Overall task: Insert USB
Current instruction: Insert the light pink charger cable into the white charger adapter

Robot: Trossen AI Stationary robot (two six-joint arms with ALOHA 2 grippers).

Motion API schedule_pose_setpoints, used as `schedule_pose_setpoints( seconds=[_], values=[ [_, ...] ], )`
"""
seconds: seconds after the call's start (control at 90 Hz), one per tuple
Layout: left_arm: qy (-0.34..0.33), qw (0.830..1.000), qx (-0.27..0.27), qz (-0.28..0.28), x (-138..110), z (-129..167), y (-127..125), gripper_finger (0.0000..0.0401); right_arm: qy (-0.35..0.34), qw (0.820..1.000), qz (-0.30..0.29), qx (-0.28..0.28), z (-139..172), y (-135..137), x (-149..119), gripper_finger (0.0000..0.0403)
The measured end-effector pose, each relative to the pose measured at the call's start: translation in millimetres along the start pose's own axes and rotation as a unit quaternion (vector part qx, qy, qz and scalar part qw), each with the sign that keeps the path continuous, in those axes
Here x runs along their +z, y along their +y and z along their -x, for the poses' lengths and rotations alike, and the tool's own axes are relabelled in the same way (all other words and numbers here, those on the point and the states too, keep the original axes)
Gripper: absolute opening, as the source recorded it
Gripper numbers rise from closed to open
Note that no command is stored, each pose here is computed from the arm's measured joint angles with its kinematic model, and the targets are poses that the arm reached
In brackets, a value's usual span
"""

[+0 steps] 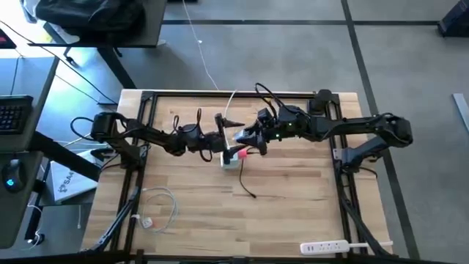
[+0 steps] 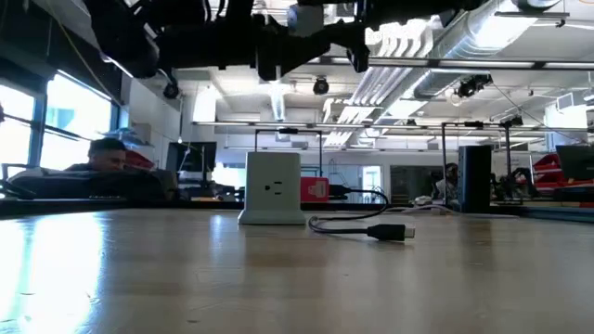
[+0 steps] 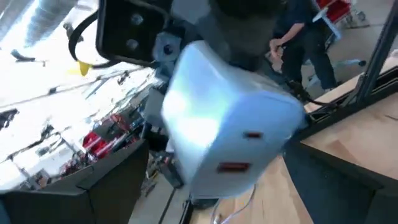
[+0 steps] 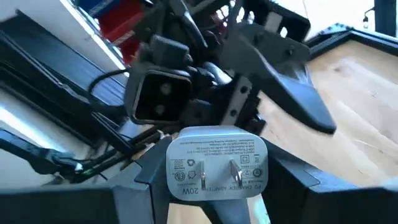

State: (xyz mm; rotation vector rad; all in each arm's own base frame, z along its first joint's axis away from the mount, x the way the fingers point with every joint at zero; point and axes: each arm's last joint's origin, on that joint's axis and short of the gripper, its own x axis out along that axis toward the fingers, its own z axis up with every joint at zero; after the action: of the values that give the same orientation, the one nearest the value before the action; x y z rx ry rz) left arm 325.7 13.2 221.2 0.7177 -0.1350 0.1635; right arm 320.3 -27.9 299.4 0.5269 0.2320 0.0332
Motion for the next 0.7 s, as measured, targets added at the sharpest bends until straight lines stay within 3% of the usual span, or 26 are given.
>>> schedule_pose_setpoints(
  seconds=[0.178,0.3,0.567,0.7],
  values=[
    [-0.009,0.997,0.036,-0.066,36,9,-7,0.0325,-0.012,0.999,0.037,0.030,-2,14,-2,0.0160],
    [-0.021,0.994,0.063,-0.083,62,24,-6,0.0314,-0.020,0.998,0.047,0.047,-6,20,-5,0.0160],
    [-0.085,0.991,0.024,-0.102,79,47,-9,0.0310,-0.082,0.982,0.063,0.155,-26,24,-3,0.0160],
    [-0.095,0.988,0.017,-0.120,81,48,-11,0.0310,-0.093,0.970,0.039,0.220,-46,15,-13,0.0159]
  ],
)
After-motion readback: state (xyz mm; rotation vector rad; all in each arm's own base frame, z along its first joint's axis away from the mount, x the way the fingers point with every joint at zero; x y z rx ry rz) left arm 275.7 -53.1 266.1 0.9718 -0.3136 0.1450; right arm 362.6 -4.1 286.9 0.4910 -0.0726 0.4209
